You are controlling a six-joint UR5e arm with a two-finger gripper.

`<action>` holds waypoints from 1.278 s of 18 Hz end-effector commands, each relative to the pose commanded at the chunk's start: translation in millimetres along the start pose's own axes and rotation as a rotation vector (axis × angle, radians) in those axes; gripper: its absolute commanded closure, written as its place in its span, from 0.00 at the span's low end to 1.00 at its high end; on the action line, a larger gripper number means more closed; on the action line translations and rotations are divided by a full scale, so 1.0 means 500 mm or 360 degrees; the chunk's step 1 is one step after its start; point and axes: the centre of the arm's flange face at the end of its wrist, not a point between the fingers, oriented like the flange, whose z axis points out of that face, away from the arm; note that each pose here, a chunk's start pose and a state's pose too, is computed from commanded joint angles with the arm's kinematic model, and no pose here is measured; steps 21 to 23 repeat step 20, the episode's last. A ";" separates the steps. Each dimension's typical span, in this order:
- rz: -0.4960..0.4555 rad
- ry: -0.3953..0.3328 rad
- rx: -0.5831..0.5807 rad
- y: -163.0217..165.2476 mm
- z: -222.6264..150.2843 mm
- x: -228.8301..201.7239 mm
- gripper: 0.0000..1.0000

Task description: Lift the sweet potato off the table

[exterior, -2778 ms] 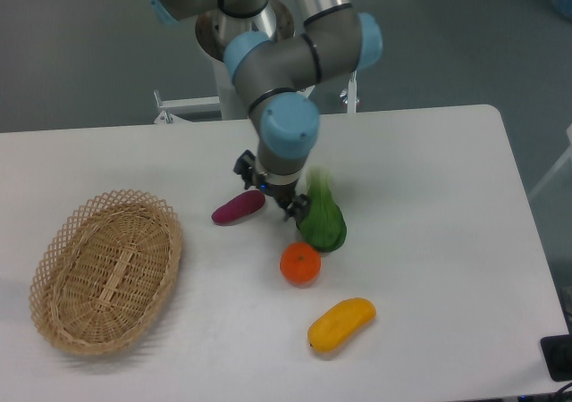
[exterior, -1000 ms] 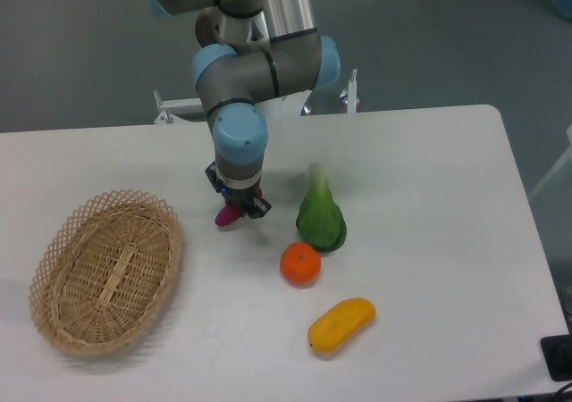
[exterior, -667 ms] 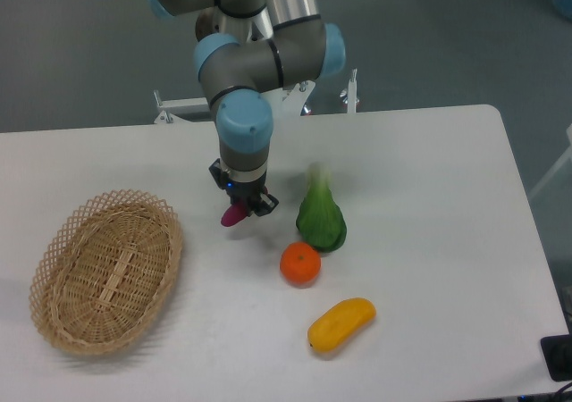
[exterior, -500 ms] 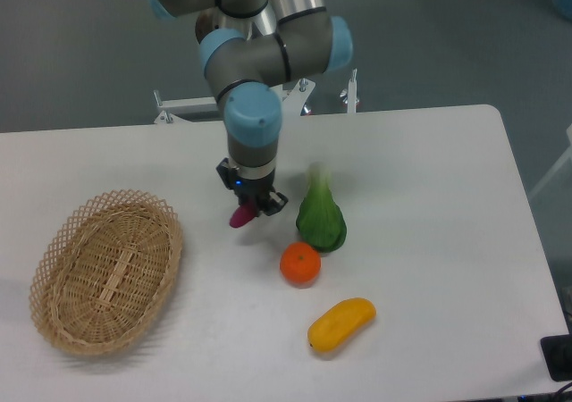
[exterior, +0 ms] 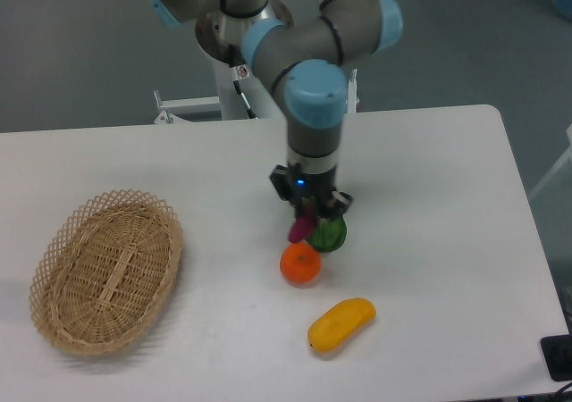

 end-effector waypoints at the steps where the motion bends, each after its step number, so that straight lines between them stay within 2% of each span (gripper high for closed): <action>1: 0.0010 -0.0008 0.0002 0.000 -0.002 -0.014 0.91; 4: 0.0001 -0.0013 -0.0005 -0.003 -0.011 -0.055 0.90; 8: 0.0135 -0.0034 -0.0077 -0.013 -0.018 -0.104 0.89; 12: 0.0141 -0.0066 -0.0070 0.017 -0.035 -0.155 0.89; 23: 0.0144 -0.0065 -0.0082 0.039 -0.032 -0.169 0.89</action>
